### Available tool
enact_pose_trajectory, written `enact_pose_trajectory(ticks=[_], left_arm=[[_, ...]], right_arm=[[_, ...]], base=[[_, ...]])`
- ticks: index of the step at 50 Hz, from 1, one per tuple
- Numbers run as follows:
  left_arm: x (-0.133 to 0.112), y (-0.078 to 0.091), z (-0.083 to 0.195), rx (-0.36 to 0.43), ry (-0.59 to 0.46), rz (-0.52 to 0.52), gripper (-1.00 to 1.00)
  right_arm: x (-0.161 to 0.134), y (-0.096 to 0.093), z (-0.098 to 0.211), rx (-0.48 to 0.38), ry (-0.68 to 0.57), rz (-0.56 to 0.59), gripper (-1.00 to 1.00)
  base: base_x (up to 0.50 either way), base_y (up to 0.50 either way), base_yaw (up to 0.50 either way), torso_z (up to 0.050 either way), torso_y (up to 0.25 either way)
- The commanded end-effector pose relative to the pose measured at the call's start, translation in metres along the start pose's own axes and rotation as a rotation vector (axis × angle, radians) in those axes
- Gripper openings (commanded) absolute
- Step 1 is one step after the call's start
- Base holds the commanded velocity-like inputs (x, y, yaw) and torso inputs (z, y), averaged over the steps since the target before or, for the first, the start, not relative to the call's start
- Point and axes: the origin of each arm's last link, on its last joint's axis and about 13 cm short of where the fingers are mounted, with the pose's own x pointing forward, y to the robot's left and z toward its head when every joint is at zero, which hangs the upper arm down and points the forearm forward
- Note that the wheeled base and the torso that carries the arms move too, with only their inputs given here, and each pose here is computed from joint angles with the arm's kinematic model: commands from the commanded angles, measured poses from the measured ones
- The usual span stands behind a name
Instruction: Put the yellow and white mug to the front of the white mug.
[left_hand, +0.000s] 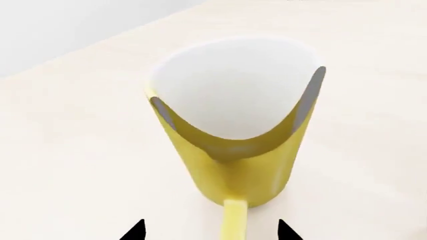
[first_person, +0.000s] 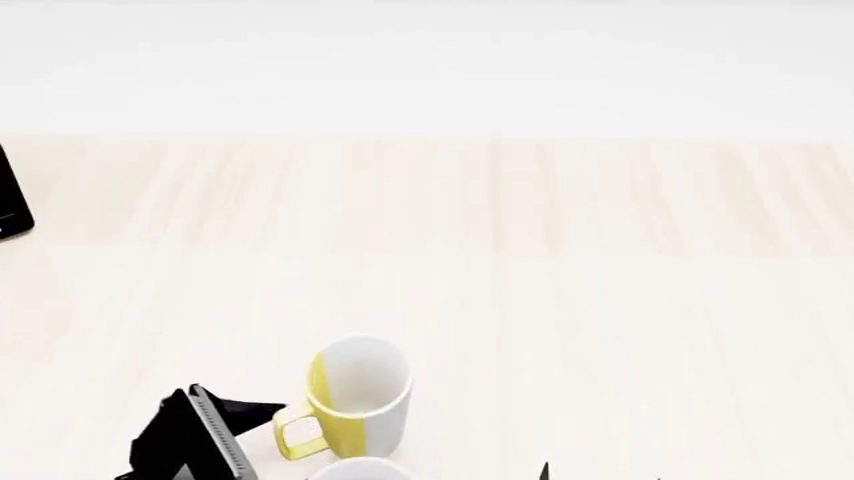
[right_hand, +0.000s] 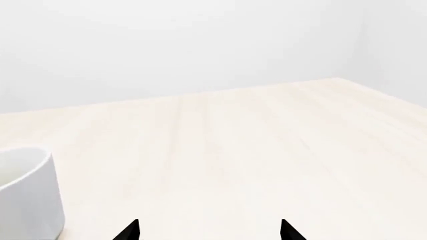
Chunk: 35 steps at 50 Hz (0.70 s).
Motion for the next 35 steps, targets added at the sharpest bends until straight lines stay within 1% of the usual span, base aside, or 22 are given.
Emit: enact_pose_trajectory(ticks=[1,12,13,15,18,19,22,25,29,30,35], left_arm=[[-0.001,-0.004,-0.006,-0.009,0.035,-0.007,1.00],[-0.001,-0.004,-0.005,-0.033,-0.009,-0.030,1.00],[-0.001,-0.003,-0.004,-0.043,-0.040,-0.042,1.00],[-0.001,-0.002,-0.003,-0.061,-0.062,-0.047,1.00],[-0.002,-0.001,-0.003,-0.061,-0.077,-0.054,1.00],[-0.002,0.000,-0.002,-0.075,-0.086,-0.057,1.00],[-0.003,0.001,-0.001,-0.107,-0.155,-0.088,1.00],[-0.003,0.005,0.002,-0.145,-0.200,-0.066,1.00],[-0.005,0.007,0.003,-0.151,-0.219,-0.060,1.00],[-0.005,0.009,0.004,-0.170,-0.244,-0.059,1.00],[-0.006,0.010,0.004,-0.173,-0.260,-0.047,1.00]], right_arm=[[0.000,0.000,0.000,-0.001,0.001,0.002,1.00],[0.000,0.000,0.000,0.000,0.000,0.002,1.00],[0.000,0.000,0.000,-0.001,0.000,0.002,1.00],[0.000,0.000,0.000,0.000,0.000,0.003,1.00],[0.000,0.000,0.000,0.000,0.000,0.003,1.00],[0.000,0.000,0.000,0.000,-0.002,0.003,1.00],[0.000,0.000,0.000,-0.001,-0.001,0.003,1.00],[0.000,0.000,0.000,-0.001,-0.001,0.003,1.00],[-0.001,0.000,0.000,0.000,-0.003,0.003,1.00],[-0.001,0.000,0.000,-0.001,-0.003,0.003,1.00],[-0.001,0.000,0.000,-0.001,-0.003,0.004,1.00]], base=[[0.00,0.00,0.00,0.000,0.000],[0.00,0.00,0.00,0.000,0.000],[0.00,0.00,0.00,0.000,0.000],[0.00,0.00,0.00,0.000,0.000],[0.00,0.00,0.00,0.000,0.000],[0.00,0.00,0.00,0.000,0.000],[0.00,0.00,0.00,0.000,0.000],[0.00,0.00,0.00,0.000,0.000],[0.00,0.00,0.00,0.000,0.000],[0.00,0.00,0.00,0.000,0.000],[0.00,0.00,0.00,0.000,0.000]])
